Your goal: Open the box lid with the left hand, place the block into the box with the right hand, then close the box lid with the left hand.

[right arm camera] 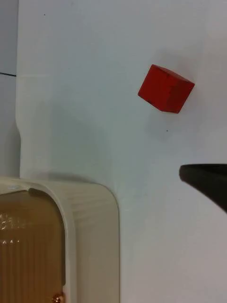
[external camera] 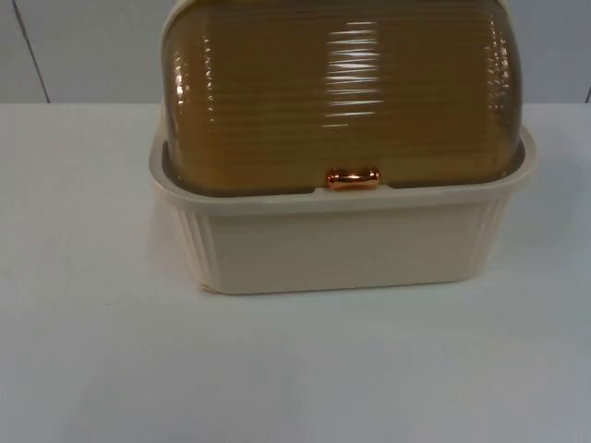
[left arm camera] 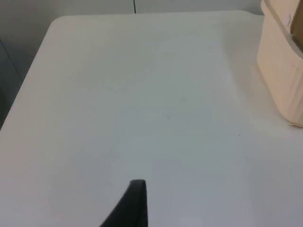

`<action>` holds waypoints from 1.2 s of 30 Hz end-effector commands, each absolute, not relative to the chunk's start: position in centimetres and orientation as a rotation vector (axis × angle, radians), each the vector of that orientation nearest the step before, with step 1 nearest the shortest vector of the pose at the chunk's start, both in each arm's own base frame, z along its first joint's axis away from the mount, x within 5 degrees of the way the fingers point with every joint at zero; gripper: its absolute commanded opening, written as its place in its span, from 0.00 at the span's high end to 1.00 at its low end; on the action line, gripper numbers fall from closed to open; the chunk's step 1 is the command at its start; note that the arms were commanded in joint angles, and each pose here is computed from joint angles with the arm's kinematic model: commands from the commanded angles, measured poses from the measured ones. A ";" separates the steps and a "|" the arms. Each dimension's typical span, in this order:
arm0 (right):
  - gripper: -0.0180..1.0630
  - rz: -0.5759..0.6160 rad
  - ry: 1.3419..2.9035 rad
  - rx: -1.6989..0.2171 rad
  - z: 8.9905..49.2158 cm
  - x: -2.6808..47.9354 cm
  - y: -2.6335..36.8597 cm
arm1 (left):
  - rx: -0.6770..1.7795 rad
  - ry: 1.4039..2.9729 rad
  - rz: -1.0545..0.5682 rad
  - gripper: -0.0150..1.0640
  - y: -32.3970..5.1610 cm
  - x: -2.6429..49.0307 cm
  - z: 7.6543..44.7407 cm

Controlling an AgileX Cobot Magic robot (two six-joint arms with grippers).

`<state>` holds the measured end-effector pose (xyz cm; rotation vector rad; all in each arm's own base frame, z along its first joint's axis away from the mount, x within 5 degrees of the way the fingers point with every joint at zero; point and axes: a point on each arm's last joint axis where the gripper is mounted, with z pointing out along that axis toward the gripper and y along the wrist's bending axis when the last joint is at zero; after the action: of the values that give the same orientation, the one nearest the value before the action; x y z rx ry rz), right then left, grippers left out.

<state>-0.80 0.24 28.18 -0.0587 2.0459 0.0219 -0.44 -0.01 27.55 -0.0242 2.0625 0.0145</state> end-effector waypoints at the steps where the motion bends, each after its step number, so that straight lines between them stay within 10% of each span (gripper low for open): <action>1: 0.01 0.015 2.026 -0.052 28.5 -1.0 0.2 | -0.017 2.061 -0.009 0.01 -0.1 -0.7 27.7; 12: 0.01 0.016 2.106 -0.051 35.0 3.6 0.3 | -0.021 2.164 -0.053 0.01 -0.3 3.4 32.8; 24: 0.01 0.017 2.389 -0.056 33.3 12.5 0.3 | -0.040 2.371 -0.119 0.03 -0.6 10.3 32.0; 36: 0.01 -0.006 2.496 -0.064 31.8 14.6 0.2 | 0.397 2.430 -0.564 0.99 -4.2 15.6 30.2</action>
<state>14.56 0.38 31.65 -0.0612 2.5090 0.0174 14.02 -2.87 30.03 0.2826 2.4792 -0.3887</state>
